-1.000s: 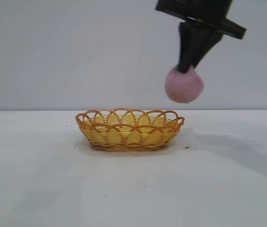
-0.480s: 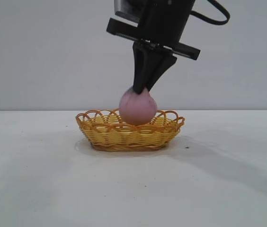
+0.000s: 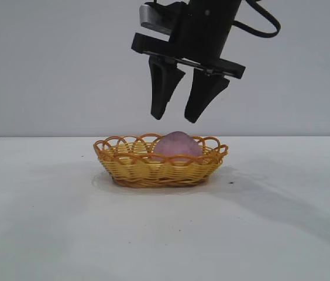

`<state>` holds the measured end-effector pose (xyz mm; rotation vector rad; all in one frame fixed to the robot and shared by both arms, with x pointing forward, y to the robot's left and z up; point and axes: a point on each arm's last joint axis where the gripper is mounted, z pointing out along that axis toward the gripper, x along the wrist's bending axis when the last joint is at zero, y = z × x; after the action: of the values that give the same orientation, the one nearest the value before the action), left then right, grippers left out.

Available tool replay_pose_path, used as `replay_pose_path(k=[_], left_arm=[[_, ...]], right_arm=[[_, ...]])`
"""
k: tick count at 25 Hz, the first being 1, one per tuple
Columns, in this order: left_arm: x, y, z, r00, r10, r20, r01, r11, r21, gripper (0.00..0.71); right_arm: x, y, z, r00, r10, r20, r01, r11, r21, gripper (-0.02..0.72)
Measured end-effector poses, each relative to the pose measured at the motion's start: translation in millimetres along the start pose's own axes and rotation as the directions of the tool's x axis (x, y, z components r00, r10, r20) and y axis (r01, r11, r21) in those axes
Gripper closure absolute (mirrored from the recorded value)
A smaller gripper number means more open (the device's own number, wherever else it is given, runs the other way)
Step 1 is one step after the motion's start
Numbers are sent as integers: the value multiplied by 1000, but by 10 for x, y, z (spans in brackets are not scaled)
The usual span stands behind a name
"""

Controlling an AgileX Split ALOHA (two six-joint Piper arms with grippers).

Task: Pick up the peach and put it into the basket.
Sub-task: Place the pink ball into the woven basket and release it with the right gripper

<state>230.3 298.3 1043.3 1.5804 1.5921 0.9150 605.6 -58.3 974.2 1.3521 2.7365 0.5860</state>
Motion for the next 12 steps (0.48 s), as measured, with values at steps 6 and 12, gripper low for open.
replay_pose_path(k=[6,12], left_arm=[[0,0,0,1000,0,0,0,1000,0,393],[0,0,0,1000,0,0,0,1000,0,393]], right_arm=[[-400,88,-351,997,67,44,-65,997,-51,298],[-1077,-80,-542,973,207,101,-203,978,-50,298]])
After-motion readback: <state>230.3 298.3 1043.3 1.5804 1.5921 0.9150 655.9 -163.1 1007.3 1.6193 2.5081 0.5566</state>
